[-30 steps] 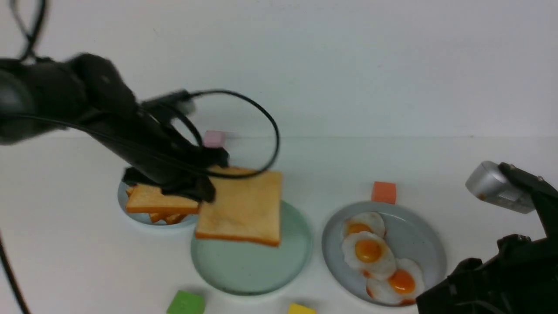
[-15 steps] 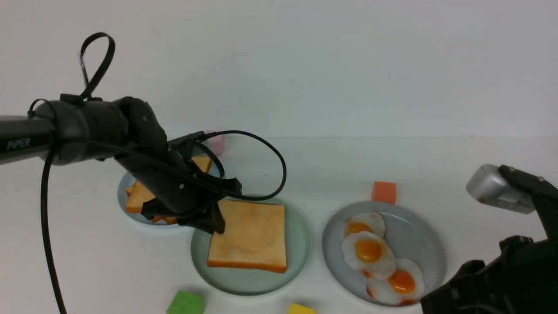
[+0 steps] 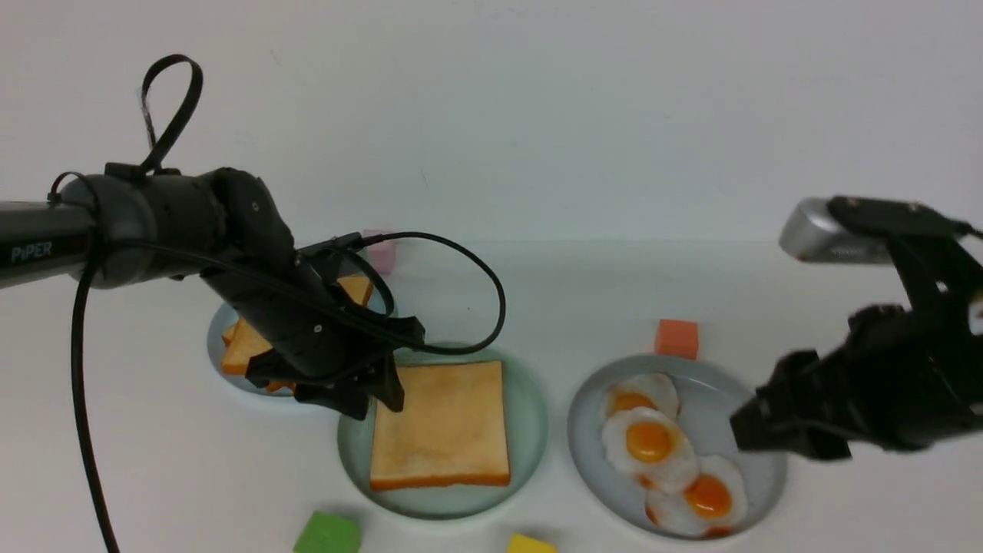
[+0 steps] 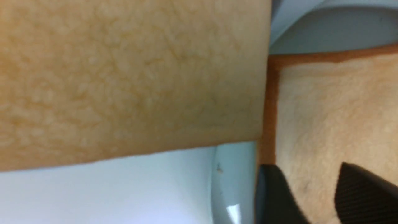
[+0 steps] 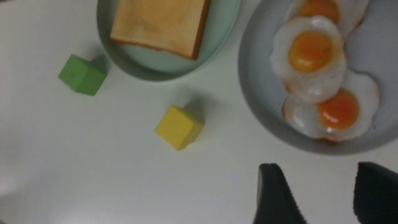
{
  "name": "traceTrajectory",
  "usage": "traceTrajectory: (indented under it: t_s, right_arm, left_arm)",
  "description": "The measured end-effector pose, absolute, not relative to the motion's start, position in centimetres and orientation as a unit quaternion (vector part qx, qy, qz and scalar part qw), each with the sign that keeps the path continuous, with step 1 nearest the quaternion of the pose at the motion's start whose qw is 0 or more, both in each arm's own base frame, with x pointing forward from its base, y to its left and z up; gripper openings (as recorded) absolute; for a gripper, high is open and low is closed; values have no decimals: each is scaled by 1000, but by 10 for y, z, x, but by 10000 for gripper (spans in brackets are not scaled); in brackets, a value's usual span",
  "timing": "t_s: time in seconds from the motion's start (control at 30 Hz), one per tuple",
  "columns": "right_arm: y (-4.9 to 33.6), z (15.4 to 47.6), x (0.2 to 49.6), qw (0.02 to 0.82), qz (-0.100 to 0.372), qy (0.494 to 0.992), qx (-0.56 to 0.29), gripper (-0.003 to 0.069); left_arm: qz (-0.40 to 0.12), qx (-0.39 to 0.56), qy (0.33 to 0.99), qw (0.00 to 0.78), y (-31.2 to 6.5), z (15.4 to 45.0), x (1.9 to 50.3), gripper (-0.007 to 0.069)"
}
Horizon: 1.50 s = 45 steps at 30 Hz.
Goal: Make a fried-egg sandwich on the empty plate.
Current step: Use the left arm to put a slice of bread into the empty plate in the middle, then use the right arm to grab a fried egg
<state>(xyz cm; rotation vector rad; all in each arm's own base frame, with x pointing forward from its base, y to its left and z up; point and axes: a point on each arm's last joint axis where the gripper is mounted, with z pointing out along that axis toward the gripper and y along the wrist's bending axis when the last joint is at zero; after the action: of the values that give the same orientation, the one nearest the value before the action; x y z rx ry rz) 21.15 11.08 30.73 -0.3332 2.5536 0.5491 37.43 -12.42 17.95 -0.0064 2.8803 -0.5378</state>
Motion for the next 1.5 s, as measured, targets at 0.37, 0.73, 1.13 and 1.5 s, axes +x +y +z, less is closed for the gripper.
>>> traceTrajectory:
  t_s: [0.37, 0.73, 1.13, 1.5]
  right_arm:
    - [104, 290, 249, 253, 210, 941, -78, 360]
    - [69, 214, 320, 179, 286, 936, -99, 360]
    - [70, 172, 350, 158, 316, 930, -105, 360]
    - [69, 153, 357, 144, 310, 935, -95, 360]
  left_arm:
    - [-115, 31, 974, 190, -102, 266, 345, 318]
    - [-181, 122, 939, 264, -86, 337, 233, -13]
    - [-211, 252, 898, 292, -77, 338, 151, -13]
    - [-212, 252, 902, 281, -77, 330, 149, -13]
